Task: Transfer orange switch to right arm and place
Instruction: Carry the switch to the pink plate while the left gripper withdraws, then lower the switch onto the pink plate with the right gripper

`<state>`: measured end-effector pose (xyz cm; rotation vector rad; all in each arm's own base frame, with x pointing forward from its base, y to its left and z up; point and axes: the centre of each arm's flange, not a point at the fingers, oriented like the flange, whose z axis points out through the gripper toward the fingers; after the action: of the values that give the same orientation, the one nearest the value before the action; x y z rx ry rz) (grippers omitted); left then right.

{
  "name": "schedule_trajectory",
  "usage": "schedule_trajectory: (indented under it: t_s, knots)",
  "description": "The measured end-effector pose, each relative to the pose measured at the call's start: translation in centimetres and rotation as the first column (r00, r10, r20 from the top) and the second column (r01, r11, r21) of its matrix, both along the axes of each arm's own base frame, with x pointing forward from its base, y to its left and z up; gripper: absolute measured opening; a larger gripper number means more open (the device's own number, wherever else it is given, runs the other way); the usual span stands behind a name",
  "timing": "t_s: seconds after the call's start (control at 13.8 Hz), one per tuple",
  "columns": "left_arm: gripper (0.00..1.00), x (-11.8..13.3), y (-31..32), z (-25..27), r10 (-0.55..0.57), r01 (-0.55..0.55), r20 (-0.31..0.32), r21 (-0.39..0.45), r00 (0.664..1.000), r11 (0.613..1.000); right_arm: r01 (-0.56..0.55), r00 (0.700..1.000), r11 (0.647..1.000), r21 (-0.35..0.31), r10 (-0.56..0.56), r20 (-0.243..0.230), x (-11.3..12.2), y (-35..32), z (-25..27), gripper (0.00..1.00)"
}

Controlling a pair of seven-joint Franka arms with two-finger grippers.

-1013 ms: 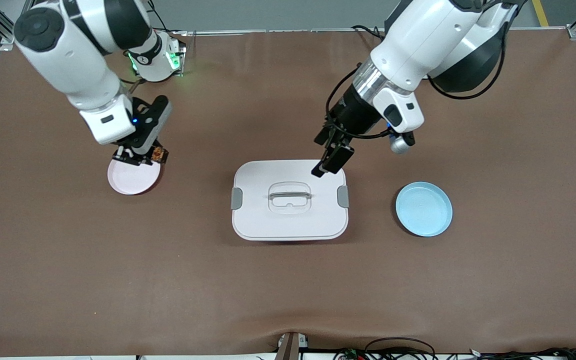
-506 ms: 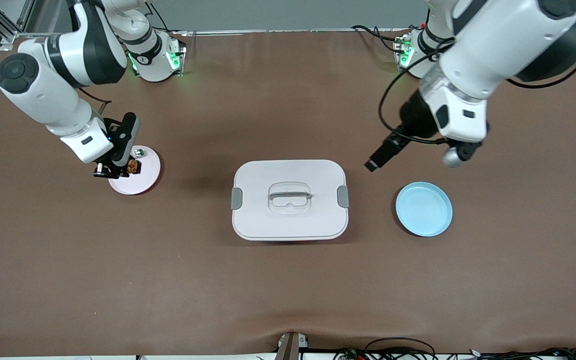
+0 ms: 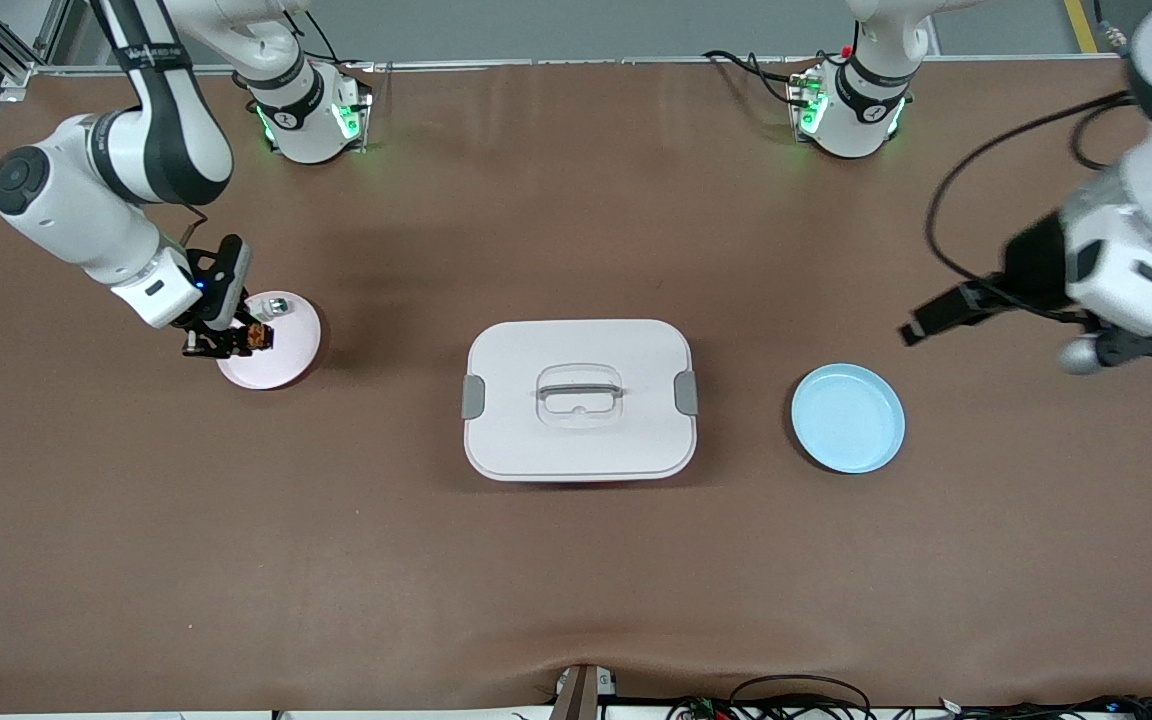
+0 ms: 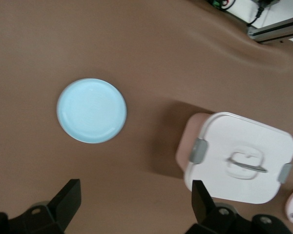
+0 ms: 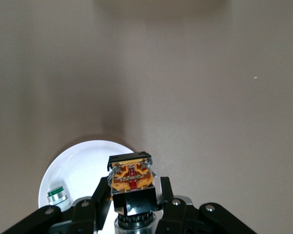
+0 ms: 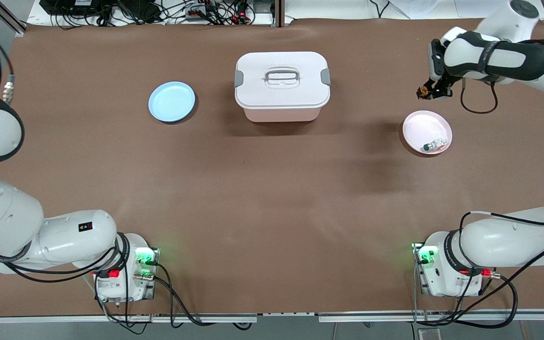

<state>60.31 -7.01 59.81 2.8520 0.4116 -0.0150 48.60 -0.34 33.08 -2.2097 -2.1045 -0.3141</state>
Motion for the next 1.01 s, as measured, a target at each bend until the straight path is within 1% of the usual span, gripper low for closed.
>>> schedule_trajectory:
  t_s: [0.14,0.22,0.29,0.43,0.51,0.65,0.87,1.01]
  knots:
    - [1.0,0.0,5.6,-0.5,-0.069,0.069,-0.004,0.011,0.998,0.998,-0.014,1.0,0.999,0.044,0.014,0.008,-1.0,-2.6,-2.4,0.45]
    - [1.0,-0.2,7.9,-0.7,-0.102,0.102,-0.002,0.023,0.995,0.994,-0.018,1.0,0.999,0.046,0.017,0.014,-1.1,-3.8,-3.5,0.45]
    - [1.0,-0.3,9.8,-0.8,-0.136,0.136,0.002,0.04,0.991,0.99,-0.011,1.0,0.999,0.036,0.01,0.024,-1.2,-4.9,-4.5,0.45]
    - [1.0,-0.7,11.9,-0.6,-0.175,0.174,0.008,0.082,0.985,0.981,0.015,0.998,1.0,-0.012,-0.014,0.06,-1.3,-5.8,-6.4,0.45]
    - [1.0,-1.2,12.1,-0.4,-0.189,0.188,0.007,0.104,0.982,0.977,0.026,0.997,0.999,-0.037,-0.023,0.071,-1.5,-6.1,-7.6,0.45]
    - [1.0,-2.5,11.4,0.1,-0.219,0.216,0.009,0.136,0.976,0.967,0.047,0.996,0.997,-0.068,-0.042,0.077,-1.8,-6.4,-9.8,0.45]
    - [1.0,-4.4,10.3,0.3,-0.222,0.215,0.019,0.175,0.975,0.961,0.087,0.994,0.994,-0.067,-0.082,0.071,-2.0,-5.3,-12.1,0.45]
    - [1.0,-4.9,10.0,0.3,-0.222,0.214,0.023,0.185,0.975,0.959,0.098,0.993,0.994,-0.052,-0.094,0.066,-2.0,-3.6,-12.8,0.45]
